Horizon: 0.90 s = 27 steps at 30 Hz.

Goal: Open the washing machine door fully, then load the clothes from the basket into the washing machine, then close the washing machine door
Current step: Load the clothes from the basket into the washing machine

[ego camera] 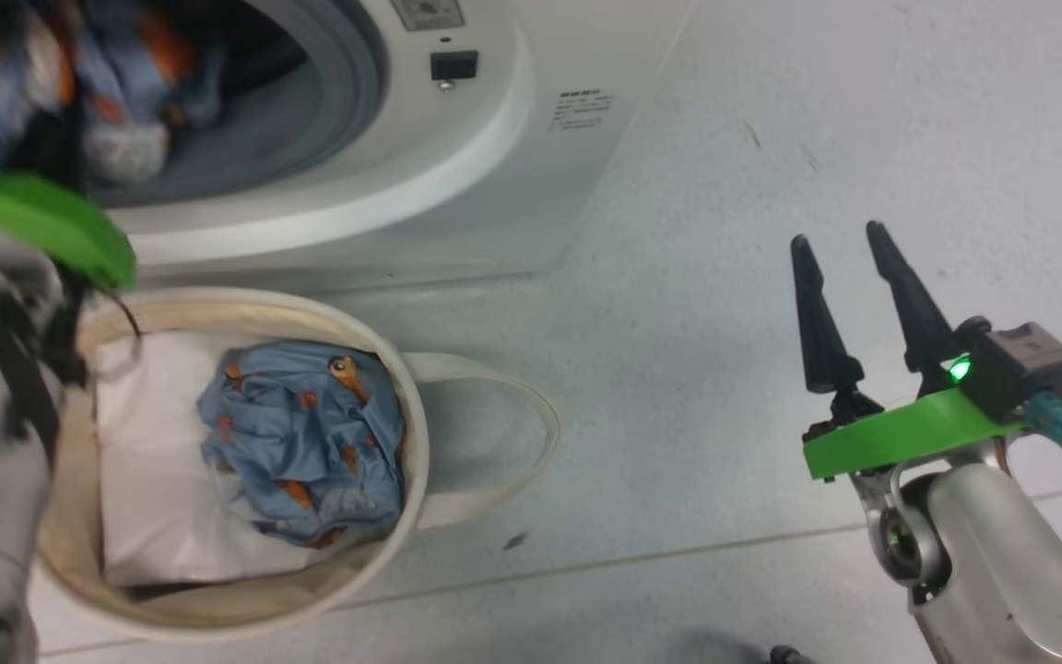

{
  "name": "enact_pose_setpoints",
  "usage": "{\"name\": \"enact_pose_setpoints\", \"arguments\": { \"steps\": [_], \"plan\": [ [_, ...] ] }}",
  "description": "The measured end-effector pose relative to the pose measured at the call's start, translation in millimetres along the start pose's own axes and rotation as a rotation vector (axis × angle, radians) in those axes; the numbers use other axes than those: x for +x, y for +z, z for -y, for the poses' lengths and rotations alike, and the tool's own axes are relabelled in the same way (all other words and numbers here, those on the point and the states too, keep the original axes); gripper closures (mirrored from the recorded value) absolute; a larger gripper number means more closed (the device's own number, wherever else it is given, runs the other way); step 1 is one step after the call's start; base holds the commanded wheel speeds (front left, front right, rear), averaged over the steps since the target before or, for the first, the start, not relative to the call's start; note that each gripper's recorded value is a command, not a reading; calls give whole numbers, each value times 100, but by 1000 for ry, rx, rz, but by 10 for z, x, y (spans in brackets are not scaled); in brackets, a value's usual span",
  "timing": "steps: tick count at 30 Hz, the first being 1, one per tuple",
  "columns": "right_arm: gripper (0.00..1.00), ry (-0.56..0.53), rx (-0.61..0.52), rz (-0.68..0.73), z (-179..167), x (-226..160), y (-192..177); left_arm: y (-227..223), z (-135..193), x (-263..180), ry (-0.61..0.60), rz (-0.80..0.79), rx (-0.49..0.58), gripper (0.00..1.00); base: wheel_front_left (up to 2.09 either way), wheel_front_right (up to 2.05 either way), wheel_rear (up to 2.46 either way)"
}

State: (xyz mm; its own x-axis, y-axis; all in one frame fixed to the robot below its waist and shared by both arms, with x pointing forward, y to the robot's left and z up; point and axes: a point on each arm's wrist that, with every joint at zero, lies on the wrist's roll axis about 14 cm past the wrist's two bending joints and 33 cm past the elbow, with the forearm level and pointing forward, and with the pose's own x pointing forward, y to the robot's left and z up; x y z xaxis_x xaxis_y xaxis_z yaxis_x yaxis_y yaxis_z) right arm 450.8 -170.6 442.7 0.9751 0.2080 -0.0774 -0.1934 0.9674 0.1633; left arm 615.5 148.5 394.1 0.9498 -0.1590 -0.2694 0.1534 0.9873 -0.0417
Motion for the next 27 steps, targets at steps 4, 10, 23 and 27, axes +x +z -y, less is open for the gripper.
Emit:
{"name": "enact_pose_setpoints", "arguments": {
  "steps": [4, 10, 23, 27],
  "plan": [
    [0, -42, -5, -12, 154, -5, -58, 246, 26, 286, -14, 54, 32, 100, 0, 0, 0],
    [0, -87, -29, -37, 324, -33, -151, 411, 327, 608, -95, 121, 93, 100, 0, 0, 0],
    [0, -103, -22, -32, 338, -59, -139, -155, 214, 613, -34, -114, 91, 0, 0, 0, 0],
    [0, -88, -19, -18, 275, -65, -80, -301, 235, 502, -29, -256, 92, 0, 0, 0, 0]
  ]
}}
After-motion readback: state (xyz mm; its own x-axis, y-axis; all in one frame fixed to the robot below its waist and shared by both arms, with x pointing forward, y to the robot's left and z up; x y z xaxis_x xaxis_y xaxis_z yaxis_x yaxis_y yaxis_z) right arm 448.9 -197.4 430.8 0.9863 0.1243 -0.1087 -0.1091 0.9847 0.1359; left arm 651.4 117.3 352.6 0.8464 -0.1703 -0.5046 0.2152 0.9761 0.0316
